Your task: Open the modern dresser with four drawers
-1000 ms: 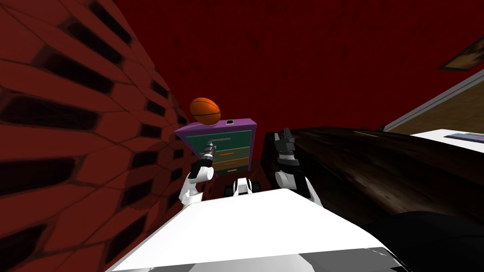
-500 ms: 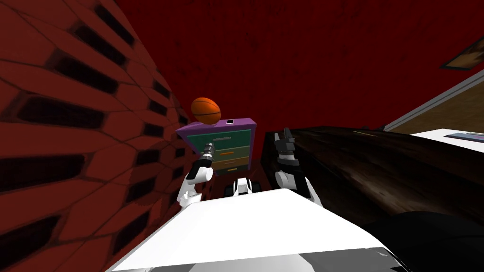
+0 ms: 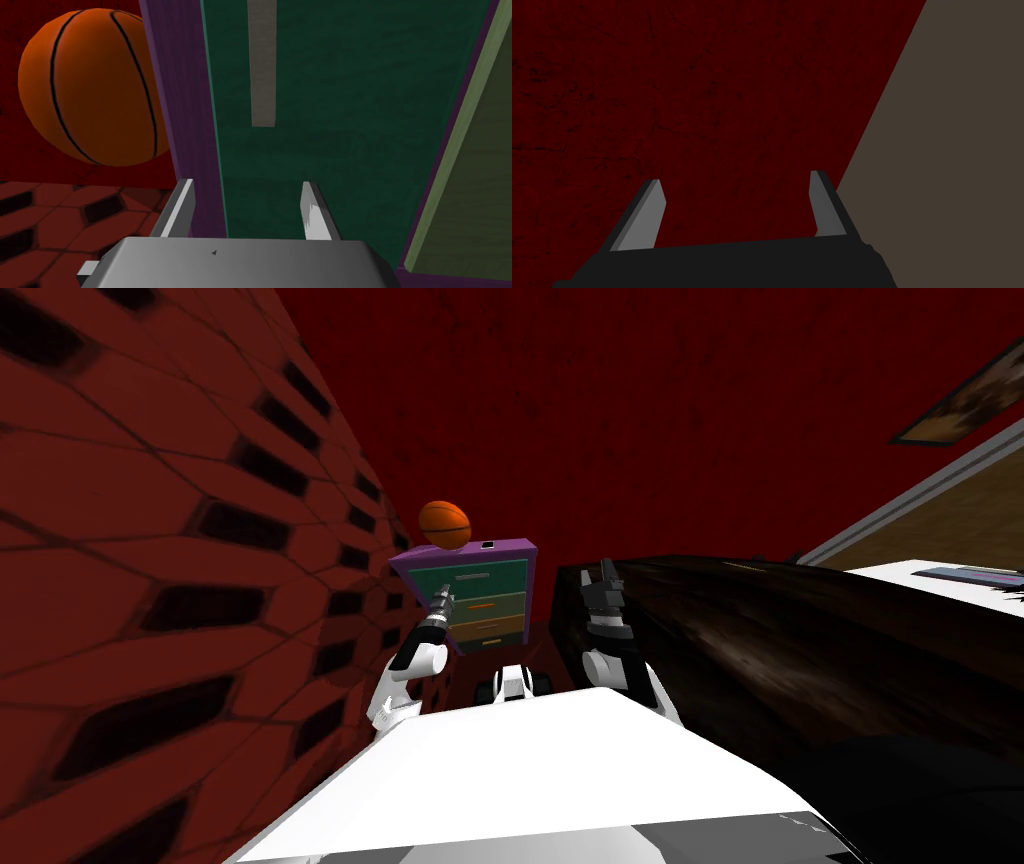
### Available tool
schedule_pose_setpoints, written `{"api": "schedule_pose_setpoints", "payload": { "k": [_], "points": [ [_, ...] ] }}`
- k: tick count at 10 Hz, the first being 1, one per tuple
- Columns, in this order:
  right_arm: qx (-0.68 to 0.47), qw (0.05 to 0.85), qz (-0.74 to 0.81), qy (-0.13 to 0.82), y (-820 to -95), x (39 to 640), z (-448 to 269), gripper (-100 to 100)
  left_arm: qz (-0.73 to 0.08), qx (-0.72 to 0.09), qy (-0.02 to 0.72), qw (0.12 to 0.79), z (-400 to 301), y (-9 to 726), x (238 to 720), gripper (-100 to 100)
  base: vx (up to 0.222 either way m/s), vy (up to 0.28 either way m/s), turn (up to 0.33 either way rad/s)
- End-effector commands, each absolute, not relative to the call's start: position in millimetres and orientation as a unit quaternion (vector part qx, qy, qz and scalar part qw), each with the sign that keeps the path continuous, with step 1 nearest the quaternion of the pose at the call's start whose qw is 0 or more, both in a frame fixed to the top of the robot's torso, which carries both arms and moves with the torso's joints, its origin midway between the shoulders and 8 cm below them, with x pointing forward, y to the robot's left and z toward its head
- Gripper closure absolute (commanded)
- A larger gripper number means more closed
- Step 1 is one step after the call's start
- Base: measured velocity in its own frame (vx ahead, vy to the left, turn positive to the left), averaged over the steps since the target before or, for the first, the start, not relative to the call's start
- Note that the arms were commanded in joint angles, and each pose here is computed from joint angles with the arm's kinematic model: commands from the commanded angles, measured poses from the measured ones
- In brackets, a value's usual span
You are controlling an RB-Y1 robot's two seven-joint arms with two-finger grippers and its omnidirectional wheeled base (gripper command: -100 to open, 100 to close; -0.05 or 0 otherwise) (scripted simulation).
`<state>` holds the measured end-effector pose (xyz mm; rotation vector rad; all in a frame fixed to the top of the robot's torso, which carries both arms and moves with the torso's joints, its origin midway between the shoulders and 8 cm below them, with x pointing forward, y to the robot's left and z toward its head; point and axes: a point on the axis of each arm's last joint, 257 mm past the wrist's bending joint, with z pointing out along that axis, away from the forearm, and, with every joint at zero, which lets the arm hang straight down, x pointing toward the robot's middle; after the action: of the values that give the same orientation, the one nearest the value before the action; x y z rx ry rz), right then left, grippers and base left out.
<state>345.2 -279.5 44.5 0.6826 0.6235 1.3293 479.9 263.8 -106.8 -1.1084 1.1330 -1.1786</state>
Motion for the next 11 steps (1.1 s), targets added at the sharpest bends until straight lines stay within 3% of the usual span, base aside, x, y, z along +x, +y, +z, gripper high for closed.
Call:
{"api": "schedule_pose_setpoints", "payload": {
  "k": [1, 6, 11],
  "points": [
    [0.305, 0.690, 0.594, 0.279, -279.5, 345.1, 44.5, 0, -0.487, -0.453, 0.496, 0.559, -105.7, 268.8, 479.9, -100, 0.057, -0.004, -0.001],
    [0.305, 0.690, 0.594, 0.279, -279.5, 345.1, 44.5, 0, -0.490, -0.477, 0.487, 0.544, -106.3, 267.7, 480.9, -100, 0.149, -0.019, -0.004],
    [0.305, 0.690, 0.594, 0.279, -279.5, 345.2, 44.5, 0, -0.497, -0.491, 0.473, 0.536, -100.9, 264.7, 478.8, -100, 0.030, 0.001, -0.003]
  ]
}}
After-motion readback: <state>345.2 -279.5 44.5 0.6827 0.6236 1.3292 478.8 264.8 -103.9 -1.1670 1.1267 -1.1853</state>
